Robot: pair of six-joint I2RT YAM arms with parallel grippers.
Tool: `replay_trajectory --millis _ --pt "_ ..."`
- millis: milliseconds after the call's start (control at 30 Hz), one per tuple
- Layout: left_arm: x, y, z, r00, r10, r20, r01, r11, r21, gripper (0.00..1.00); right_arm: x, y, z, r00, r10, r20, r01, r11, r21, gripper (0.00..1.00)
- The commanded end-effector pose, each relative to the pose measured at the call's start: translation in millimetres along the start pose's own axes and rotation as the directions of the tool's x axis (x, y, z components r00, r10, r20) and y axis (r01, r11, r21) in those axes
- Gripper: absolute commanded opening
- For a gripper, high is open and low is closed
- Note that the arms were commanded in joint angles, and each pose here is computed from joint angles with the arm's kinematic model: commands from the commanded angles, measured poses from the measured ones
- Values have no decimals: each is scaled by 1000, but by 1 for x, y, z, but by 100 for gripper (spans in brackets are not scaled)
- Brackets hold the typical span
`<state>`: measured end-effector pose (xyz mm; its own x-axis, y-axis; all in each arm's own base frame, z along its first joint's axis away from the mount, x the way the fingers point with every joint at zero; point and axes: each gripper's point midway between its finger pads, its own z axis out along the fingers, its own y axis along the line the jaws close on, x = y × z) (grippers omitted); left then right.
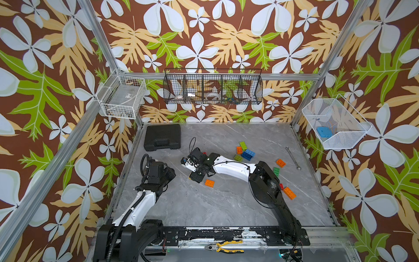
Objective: Assemble a rectangle with lego
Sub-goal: Move the lego brick at the center of the board.
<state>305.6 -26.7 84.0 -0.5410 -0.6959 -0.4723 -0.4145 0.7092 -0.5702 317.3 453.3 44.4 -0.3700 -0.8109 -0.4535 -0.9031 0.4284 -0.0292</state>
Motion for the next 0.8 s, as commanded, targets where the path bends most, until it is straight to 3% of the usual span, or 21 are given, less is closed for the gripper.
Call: replay_trajectory --millis 0,233,400,467,667,767 --pt "2 1 0 1000 -9 -12 9 1000 3 40 -5 3 10 1000 19 4 -19 1000 -16 59" --pt "3 -3 1 1000 -17 -18 18 1000 22 40 1 10 20 1000 0 -17 0 999 -45 51" --pt "3 -5 1 999 -25 -23 26 999 32 40 5 14 14 999 -22 -23 21 998 -53 28" --pt "3 -5 0 1000 -18 -20 18 999 32 40 11 18 4 999 -48 -25 47 997 -66 23" --pt "13 -5 3 999 5 -44 -4 1000 28 37 47 25 -8 991 -101 -82 94 992 -90 24" --pt "22 -11 8 998 12 -68 -9 999 40 37 51 27 -3 989 -117 -93 107 989 -106 31"
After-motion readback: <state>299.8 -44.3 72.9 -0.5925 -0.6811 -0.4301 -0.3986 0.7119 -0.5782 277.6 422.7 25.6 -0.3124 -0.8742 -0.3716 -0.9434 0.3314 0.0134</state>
